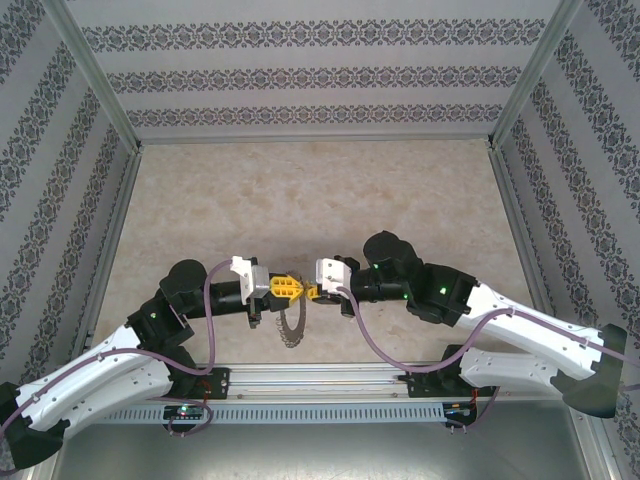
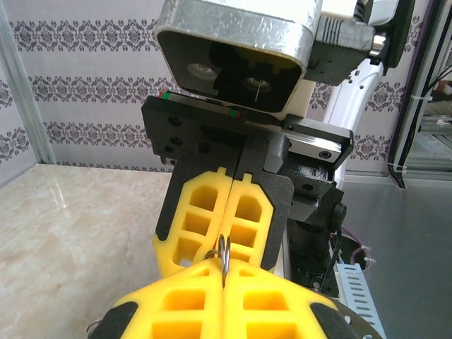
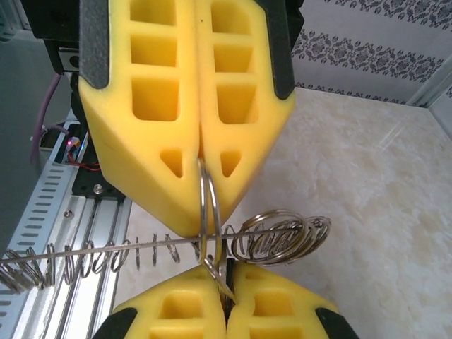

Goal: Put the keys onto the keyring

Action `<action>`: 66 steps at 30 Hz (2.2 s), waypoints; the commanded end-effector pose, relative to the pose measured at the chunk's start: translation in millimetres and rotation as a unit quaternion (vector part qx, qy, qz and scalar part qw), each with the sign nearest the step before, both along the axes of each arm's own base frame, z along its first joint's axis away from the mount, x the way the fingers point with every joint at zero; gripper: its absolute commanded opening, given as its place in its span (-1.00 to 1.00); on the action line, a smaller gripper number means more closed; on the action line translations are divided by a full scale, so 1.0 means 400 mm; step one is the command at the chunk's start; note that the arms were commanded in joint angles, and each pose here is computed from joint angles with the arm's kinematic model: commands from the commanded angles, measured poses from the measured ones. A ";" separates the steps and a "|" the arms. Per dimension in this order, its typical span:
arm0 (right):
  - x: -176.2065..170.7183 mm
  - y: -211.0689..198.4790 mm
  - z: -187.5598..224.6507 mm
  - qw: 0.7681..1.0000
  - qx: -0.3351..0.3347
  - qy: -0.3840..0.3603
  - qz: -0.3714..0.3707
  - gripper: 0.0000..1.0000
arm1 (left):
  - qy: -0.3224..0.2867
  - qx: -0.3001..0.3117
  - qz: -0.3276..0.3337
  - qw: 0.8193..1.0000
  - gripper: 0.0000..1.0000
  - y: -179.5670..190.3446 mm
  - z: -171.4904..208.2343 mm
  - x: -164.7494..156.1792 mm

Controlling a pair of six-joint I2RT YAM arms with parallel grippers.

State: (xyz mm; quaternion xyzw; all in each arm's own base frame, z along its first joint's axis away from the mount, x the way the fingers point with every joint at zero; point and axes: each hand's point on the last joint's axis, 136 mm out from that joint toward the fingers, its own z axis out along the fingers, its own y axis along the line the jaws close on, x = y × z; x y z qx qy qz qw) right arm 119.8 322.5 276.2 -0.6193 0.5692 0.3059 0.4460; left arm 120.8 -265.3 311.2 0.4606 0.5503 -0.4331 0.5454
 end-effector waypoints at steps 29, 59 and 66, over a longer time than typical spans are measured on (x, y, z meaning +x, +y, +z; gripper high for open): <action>-0.034 -0.006 0.108 0.994 0.099 -0.032 0.020 -0.39 | -0.036 -0.027 -0.024 0.999 -1.00 -0.001 0.053 -0.024; -0.040 -0.018 0.131 0.992 0.118 -0.032 0.025 -0.48 | -0.035 -0.018 -0.022 0.999 -1.00 0.000 0.047 -0.022; -0.032 -0.010 0.125 0.993 0.114 -0.028 0.025 -0.77 | -0.034 -0.014 -0.023 0.999 -1.00 -0.003 0.043 -0.021</action>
